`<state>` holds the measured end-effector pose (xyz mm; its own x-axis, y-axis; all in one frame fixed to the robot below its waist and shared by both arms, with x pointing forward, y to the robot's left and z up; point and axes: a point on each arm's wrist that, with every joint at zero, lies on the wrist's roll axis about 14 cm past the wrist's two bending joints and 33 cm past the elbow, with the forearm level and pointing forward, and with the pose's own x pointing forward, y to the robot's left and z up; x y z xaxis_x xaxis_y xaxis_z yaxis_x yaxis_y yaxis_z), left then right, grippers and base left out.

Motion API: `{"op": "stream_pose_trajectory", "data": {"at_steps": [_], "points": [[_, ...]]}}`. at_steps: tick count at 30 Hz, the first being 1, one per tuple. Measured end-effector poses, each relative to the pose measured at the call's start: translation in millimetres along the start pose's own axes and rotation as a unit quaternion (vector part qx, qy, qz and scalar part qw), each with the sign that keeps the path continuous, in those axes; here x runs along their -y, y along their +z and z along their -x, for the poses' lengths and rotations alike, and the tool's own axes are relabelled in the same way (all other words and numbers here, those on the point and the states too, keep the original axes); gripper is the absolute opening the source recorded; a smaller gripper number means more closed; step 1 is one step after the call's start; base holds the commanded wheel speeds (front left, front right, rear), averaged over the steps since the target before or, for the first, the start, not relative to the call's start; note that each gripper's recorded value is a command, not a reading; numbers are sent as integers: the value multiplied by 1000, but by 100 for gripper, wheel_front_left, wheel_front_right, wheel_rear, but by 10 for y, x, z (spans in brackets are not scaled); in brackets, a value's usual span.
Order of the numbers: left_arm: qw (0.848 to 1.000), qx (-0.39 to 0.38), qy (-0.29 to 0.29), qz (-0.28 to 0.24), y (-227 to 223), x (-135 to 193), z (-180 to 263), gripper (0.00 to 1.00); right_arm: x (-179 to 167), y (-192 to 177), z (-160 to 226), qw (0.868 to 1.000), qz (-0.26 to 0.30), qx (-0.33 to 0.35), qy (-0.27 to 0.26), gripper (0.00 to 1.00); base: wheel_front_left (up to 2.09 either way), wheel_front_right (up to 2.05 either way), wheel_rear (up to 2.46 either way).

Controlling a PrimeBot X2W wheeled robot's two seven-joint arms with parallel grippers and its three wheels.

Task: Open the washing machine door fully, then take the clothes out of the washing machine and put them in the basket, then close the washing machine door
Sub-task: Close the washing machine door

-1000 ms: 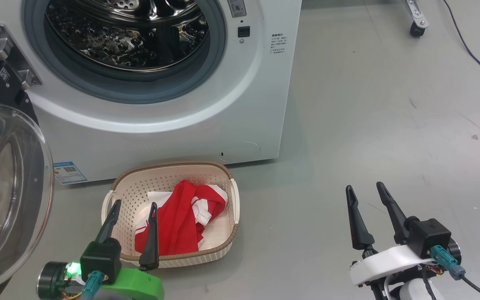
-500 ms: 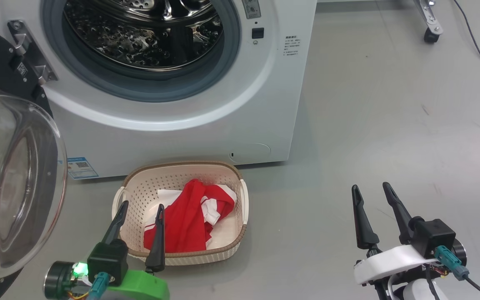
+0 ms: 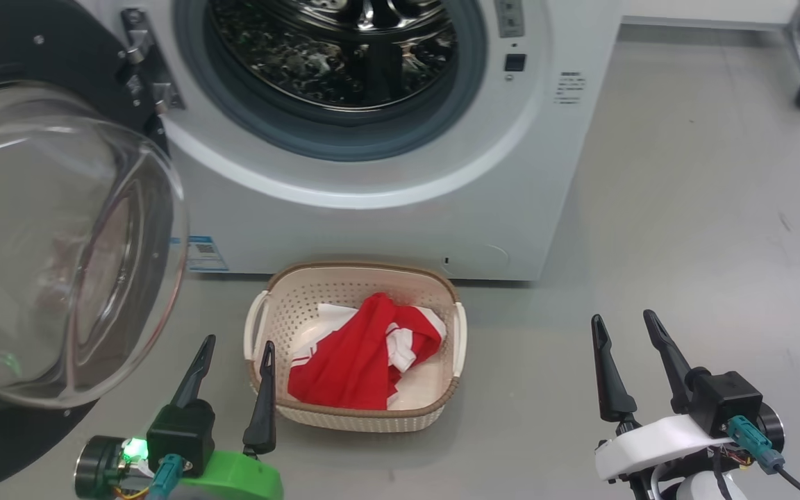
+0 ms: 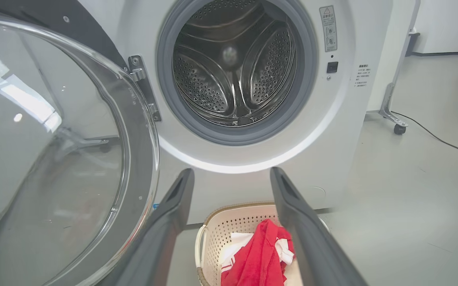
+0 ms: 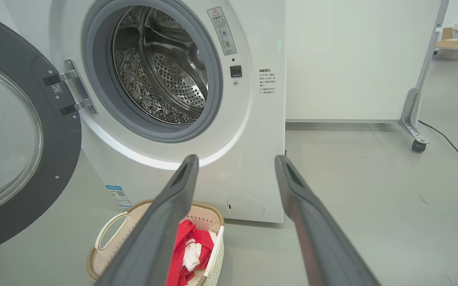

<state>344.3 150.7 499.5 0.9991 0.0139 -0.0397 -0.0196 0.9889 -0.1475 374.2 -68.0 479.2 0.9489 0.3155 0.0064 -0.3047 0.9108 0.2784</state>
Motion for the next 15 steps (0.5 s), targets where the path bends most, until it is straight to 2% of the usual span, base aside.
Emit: {"op": "stream_pose_trajectory", "data": {"at_steps": [15], "points": [[994,21,106,-3,101,-619,341,100,-648,-156,-216,994,4,-22,109,100,0,0,0]]}}
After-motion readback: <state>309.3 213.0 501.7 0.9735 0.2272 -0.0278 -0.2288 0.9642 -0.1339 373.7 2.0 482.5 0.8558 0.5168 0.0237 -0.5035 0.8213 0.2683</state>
